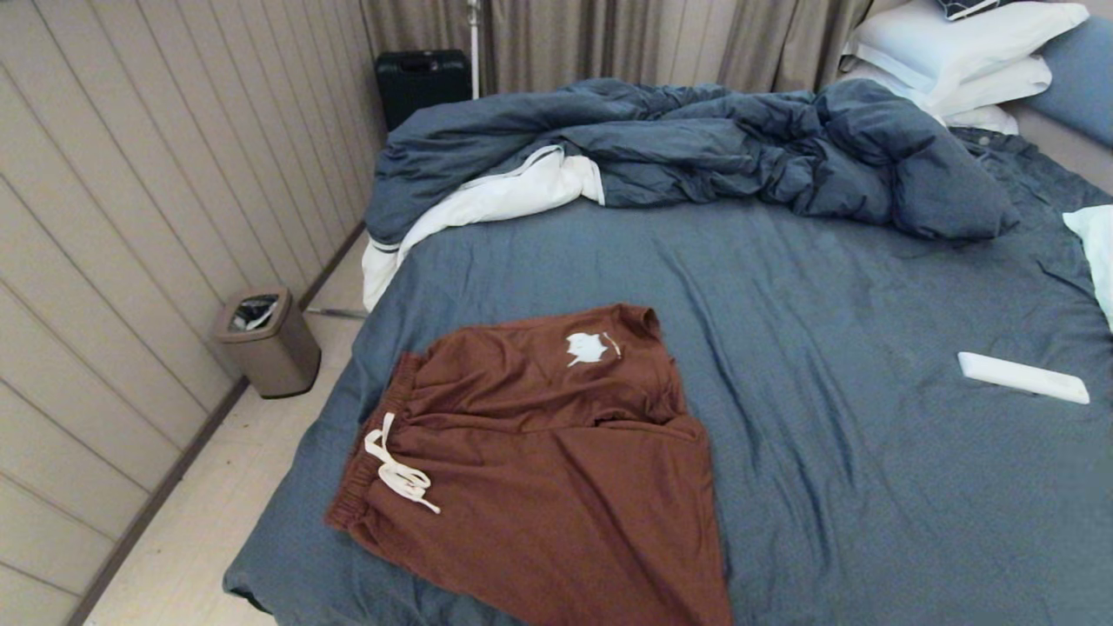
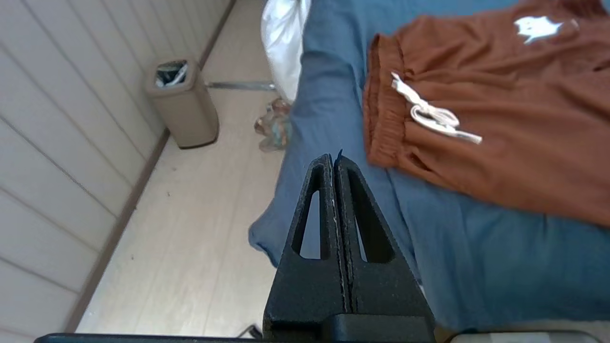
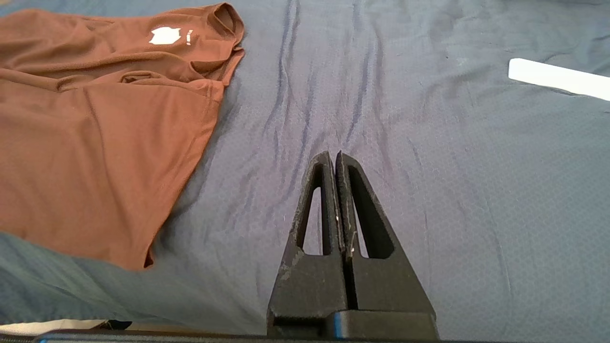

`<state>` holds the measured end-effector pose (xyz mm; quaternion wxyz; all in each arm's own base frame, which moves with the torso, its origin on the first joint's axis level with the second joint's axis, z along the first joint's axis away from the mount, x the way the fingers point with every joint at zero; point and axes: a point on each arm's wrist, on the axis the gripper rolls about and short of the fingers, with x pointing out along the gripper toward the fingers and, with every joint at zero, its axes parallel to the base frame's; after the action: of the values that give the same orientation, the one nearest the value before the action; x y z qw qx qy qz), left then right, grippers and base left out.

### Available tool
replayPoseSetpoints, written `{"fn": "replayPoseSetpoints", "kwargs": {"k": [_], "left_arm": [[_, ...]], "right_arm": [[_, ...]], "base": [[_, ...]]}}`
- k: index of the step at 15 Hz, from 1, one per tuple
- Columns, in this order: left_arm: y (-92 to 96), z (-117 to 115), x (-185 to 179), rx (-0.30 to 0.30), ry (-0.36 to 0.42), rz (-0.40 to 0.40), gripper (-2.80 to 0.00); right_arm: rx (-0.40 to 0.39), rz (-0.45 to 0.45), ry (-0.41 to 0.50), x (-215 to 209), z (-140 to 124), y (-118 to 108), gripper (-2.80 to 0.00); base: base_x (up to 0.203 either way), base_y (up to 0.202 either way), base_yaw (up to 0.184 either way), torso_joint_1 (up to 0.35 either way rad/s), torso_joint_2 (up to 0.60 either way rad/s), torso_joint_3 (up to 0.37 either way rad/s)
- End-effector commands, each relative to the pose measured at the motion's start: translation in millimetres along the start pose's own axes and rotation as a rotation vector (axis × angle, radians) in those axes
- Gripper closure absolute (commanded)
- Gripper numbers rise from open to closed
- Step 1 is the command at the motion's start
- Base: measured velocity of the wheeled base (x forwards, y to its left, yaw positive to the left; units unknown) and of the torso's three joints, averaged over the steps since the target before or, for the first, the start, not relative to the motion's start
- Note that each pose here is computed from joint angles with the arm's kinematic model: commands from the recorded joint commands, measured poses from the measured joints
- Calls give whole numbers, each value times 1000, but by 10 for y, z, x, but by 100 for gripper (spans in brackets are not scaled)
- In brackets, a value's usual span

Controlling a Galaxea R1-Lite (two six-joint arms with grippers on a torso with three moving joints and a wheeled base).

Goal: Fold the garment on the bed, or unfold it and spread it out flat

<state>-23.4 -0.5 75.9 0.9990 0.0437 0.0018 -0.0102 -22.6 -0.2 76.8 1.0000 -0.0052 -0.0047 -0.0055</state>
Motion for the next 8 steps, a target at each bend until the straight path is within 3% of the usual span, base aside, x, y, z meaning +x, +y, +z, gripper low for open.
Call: {"fn": "replayPoseSetpoints", "kwargs": {"k": [1,3,8], "left_arm": [[0,-14,6,-25,5,4,0],[6,-7,6,-101,-2,25,0],[6,-1,4,-98,-4,26,0]], "right_arm": [[0,0,3,3,1,0,0],[0,0,3,3,1,0,0],[-3,3,5,4,2,1,0]], "base": [[0,0,0,0,0,0],[0,0,0,0,0,0],[0,0,0,0,0,0]]}}
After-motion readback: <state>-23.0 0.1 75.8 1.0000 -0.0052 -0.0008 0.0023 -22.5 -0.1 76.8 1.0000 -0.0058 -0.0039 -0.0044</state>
